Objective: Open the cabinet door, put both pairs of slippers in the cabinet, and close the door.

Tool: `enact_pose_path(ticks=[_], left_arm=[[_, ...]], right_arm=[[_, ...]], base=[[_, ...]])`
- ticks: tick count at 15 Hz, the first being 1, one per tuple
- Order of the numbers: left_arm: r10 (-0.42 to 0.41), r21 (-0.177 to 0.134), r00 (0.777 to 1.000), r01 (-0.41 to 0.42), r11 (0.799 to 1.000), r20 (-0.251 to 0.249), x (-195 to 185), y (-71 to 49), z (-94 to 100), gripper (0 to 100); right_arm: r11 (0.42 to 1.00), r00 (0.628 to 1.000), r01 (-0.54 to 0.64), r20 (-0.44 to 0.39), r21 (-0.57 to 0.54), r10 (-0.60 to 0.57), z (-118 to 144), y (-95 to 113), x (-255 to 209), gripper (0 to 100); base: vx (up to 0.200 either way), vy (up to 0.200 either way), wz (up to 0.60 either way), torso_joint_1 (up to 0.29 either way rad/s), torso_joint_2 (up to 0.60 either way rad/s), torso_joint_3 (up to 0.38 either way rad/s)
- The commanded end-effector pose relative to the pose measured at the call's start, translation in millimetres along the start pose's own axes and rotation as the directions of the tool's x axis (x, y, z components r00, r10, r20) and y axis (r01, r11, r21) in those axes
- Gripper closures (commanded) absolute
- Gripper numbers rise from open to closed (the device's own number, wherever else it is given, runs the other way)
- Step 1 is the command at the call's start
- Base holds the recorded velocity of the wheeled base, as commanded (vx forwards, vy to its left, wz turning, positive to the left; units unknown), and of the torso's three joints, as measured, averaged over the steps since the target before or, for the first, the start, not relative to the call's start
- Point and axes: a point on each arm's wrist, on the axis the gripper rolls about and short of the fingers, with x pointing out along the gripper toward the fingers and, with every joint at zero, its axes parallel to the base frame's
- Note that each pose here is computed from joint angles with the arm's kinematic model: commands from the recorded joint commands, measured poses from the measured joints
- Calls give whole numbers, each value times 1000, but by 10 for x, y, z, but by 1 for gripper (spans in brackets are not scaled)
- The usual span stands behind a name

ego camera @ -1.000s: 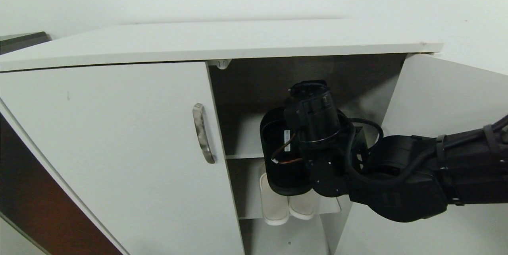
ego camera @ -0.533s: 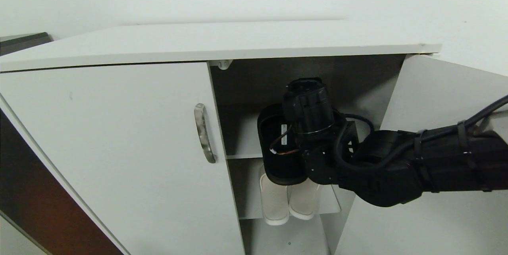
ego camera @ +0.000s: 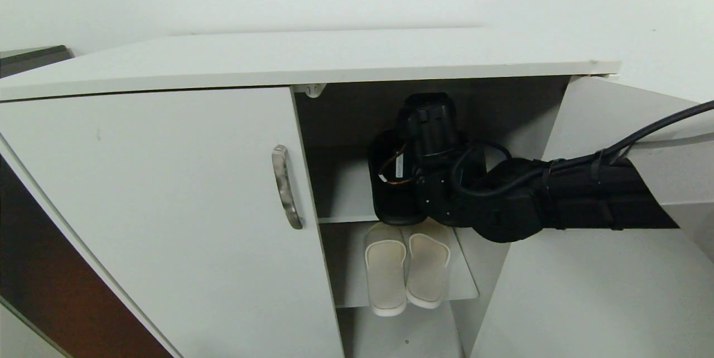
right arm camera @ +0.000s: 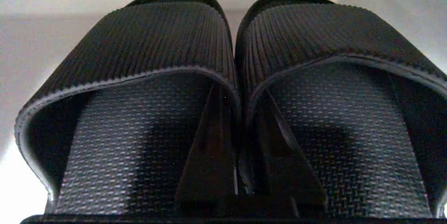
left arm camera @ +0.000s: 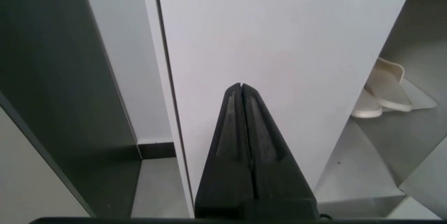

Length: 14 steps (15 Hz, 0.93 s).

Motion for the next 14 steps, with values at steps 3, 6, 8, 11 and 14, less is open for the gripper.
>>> enact_pose_path(ticks=[3,6,8,11,14], left_arm=[[0,0,1000,0,1000,0,0,0,0,100],[0,0,1000,0,1000,0,0,0,0,100],[0,0,1000,0,1000,0,0,0,0,100],[0,-2,1000,0,1000,0,0,0,0,100],[0,0,1000,0,1000,0,0,0,0,100]], right_arm=[[1000,1000,9,7,9,-9,-10,82,136,100],[1000,1000,15,7,8,-15,-35,96,194,100],[1000,1000,16,3,4,-16,-64,107,211,100],[1000,1000,16,1,1,-16,-69,106,211,100],[1000,1000,17,-3,-1,-17,-87,103,212,100]], base=[[0,0,0,0,0,0],[0,0,0,0,0,0],[0,0,0,0,0,0],[0,0,0,0,0,0],[0,0,0,0,0,0]])
